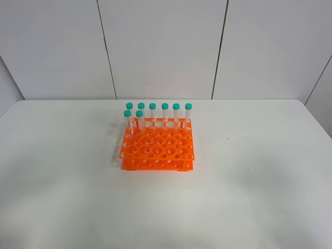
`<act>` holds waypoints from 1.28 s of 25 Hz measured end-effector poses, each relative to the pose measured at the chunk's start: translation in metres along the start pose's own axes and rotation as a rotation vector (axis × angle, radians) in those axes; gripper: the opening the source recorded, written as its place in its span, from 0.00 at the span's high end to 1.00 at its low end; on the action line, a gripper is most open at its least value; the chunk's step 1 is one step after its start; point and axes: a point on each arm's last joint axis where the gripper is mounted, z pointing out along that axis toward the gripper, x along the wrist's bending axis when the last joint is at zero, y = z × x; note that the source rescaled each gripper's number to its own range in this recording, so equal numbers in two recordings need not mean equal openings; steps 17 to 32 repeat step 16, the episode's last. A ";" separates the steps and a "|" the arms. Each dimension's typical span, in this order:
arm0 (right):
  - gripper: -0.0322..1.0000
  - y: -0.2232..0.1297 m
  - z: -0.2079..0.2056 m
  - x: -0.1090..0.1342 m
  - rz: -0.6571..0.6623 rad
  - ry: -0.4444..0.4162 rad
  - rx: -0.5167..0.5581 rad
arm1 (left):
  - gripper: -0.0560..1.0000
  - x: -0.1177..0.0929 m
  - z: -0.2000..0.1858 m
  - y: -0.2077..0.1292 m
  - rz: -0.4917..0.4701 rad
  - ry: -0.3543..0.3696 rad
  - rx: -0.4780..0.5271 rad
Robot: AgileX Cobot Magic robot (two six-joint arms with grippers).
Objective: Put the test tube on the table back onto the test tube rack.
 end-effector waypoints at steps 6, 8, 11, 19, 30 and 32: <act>0.00 0.000 0.000 0.000 0.000 0.000 0.000 | 0.00 0.000 0.000 0.000 0.000 0.000 0.000; 0.00 0.000 0.000 0.000 0.000 0.000 0.000 | 0.00 0.000 0.000 0.000 0.000 0.000 0.000; 0.00 0.000 0.000 0.000 0.000 0.000 0.000 | 0.00 0.000 0.000 0.000 0.000 0.000 0.000; 0.00 0.000 0.000 0.000 0.000 0.000 0.000 | 0.00 0.000 0.000 0.000 0.000 0.000 0.000; 0.00 0.000 0.000 0.000 0.000 0.000 0.000 | 0.00 0.000 0.000 0.000 0.000 0.000 0.000; 0.00 0.000 0.000 0.000 0.000 0.000 0.000 | 0.00 0.000 0.000 0.000 0.000 0.000 0.000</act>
